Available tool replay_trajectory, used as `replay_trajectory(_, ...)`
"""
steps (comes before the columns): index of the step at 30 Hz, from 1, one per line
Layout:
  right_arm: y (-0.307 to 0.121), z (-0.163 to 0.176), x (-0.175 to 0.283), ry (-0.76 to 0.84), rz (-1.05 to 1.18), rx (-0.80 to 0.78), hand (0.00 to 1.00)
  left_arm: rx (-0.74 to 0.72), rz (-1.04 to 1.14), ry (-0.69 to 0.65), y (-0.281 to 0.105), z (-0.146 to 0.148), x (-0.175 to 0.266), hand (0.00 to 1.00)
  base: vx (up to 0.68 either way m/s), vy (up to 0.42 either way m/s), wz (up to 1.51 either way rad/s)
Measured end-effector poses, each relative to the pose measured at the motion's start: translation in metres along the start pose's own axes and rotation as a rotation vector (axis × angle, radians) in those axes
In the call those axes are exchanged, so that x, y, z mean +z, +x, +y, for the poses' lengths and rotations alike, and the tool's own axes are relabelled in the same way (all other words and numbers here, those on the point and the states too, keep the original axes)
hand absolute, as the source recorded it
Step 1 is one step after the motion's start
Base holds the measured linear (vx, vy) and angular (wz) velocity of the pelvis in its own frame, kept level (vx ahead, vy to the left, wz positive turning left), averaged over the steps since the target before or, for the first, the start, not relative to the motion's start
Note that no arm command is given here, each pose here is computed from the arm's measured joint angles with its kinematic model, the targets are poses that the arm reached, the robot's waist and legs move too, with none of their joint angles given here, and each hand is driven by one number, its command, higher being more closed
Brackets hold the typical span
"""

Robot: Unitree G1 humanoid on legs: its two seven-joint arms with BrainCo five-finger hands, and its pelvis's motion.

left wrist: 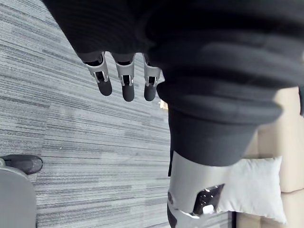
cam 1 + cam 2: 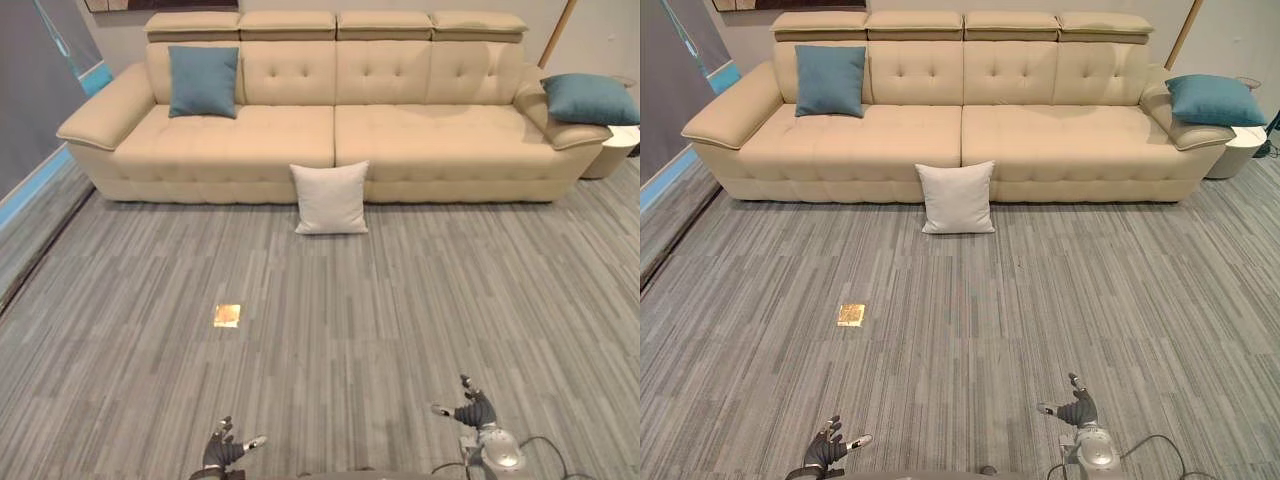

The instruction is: Pick up cushions and gather them together orderly.

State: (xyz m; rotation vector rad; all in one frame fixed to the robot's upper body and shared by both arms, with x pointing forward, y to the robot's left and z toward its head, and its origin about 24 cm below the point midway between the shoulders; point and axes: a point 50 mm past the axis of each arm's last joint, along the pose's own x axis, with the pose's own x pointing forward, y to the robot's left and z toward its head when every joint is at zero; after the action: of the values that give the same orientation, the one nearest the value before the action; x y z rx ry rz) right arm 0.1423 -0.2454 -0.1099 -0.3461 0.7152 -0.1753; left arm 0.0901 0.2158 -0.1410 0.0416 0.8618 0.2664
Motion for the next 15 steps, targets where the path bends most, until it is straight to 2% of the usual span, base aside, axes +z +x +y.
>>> replay_trajectory(15,-0.002,-0.007,-0.022,-0.009,0.105,0.021,0.00,0.036,-0.021,0.009,-0.001,0.011,0.003,0.00,-0.02,-0.008,0.03)
